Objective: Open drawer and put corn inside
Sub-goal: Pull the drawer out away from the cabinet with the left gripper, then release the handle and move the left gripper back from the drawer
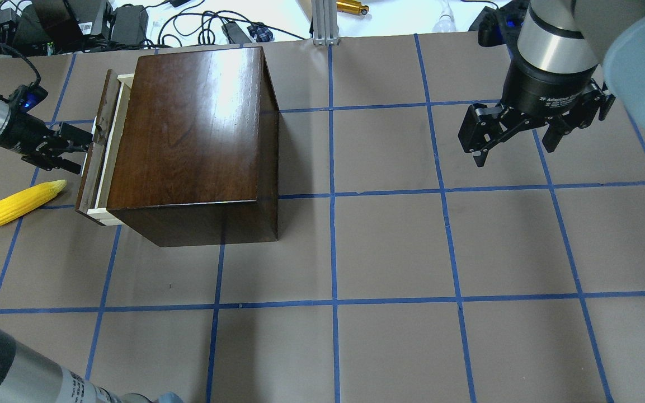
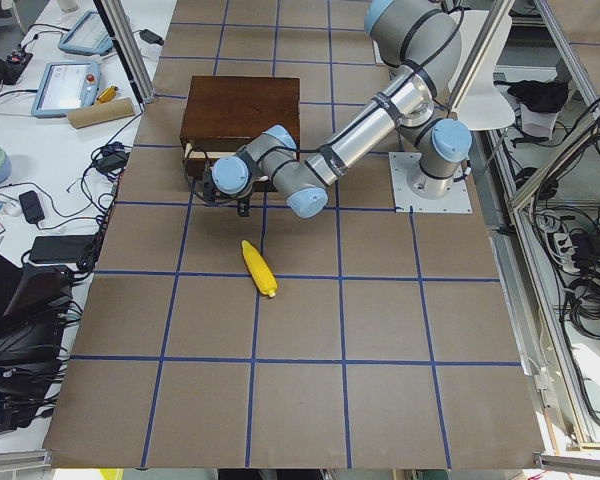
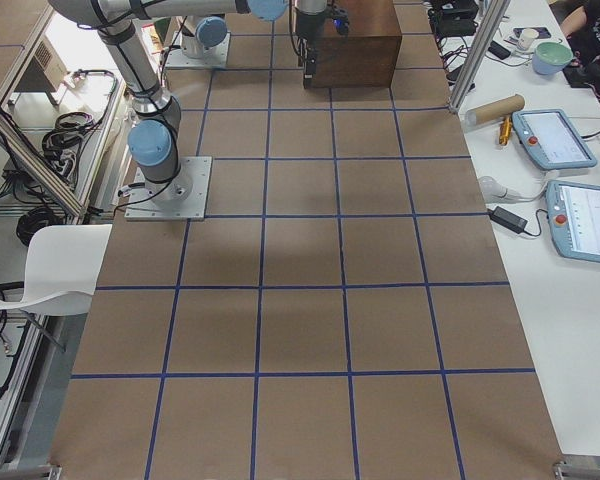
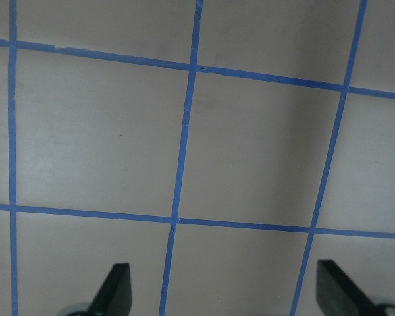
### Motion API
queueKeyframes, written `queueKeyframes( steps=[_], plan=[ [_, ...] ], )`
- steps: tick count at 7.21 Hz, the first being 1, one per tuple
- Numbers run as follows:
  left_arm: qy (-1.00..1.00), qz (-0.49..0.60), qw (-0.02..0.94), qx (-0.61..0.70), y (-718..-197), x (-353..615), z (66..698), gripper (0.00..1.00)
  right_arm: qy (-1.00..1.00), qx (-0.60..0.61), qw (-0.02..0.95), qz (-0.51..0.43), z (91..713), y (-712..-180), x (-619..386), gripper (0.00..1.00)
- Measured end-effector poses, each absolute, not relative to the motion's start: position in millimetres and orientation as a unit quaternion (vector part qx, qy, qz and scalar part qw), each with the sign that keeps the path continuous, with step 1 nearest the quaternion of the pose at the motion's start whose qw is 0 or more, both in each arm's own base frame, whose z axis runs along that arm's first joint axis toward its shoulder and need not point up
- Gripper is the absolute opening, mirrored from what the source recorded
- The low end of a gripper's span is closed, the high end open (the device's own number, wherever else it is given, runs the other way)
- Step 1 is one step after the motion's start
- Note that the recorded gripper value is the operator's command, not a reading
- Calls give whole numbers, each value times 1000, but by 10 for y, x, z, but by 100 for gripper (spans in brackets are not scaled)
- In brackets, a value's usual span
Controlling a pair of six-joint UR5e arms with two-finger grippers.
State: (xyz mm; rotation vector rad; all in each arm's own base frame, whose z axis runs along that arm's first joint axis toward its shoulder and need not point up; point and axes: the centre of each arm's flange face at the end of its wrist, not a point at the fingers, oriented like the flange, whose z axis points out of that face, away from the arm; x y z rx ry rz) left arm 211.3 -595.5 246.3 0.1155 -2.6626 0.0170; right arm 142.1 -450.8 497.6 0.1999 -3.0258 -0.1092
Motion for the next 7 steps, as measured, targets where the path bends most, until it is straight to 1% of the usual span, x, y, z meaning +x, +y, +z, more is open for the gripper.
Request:
queueKeyframes(
  steps=[7],
  plan=[
    [-970, 22, 234, 67, -5761, 2626, 2482, 100, -996, 66, 54, -35, 4981, -4504, 1421, 100]
  ],
)
